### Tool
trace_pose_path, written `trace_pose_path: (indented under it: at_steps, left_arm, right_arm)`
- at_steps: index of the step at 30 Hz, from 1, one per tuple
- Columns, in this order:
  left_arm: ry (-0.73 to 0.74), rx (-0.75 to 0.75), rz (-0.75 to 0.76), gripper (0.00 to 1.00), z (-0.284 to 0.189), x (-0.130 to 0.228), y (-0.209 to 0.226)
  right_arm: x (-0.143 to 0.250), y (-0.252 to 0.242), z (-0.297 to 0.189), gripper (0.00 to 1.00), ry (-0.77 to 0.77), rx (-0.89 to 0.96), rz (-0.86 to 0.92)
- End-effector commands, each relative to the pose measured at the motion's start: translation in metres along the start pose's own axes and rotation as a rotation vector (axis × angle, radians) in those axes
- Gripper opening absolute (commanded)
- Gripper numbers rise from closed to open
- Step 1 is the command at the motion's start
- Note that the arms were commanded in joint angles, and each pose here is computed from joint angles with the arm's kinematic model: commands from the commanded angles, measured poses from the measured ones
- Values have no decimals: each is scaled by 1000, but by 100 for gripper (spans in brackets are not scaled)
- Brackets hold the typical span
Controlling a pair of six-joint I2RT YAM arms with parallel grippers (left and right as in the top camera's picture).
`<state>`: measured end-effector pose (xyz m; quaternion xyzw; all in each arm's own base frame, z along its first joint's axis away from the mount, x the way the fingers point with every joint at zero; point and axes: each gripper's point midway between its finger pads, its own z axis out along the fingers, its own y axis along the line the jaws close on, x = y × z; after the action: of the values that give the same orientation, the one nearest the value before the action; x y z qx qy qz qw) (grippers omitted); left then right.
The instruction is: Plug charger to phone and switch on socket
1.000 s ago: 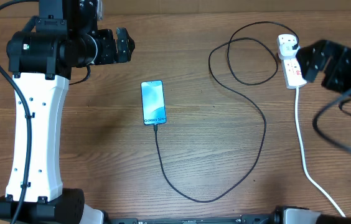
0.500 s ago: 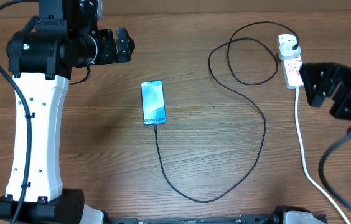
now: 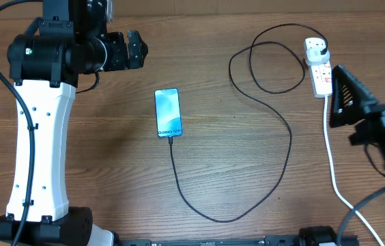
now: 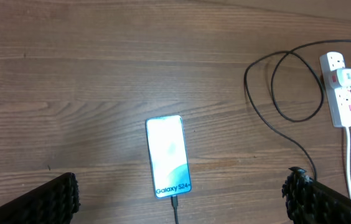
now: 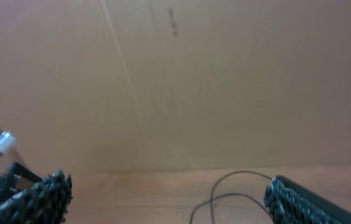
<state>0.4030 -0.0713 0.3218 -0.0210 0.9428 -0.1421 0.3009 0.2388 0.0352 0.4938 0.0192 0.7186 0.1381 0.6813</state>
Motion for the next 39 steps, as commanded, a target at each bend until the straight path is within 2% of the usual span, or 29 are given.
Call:
trace_pose_path:
  at_steps: [1,9,13,27,32,39]
  left_arm:
    - [0,-5,-6,100,1,-1,2]
    - [0,-5,-6,100,1,-1,2]
    - [0,-5,-6,100,1,-1,2]
    - [0,-5,-6,100,1,-1,2]
    - [0,-5,-6,100,1,-1,2]
    - [0,-5,-6,100,1,-1,2]
  right_arm:
    - [42,-22,3,100,-33,67,-7]
    - [135,-42,-6,100,-233,22,-17]
    - [180,-51,-6,100,-269,10,-15]
    - [272,-71,10,100,-161,27,-7]
    - [315,-81,16,100,-19,58,-3]
    - [314,-77,16,100,-19,36,-3]
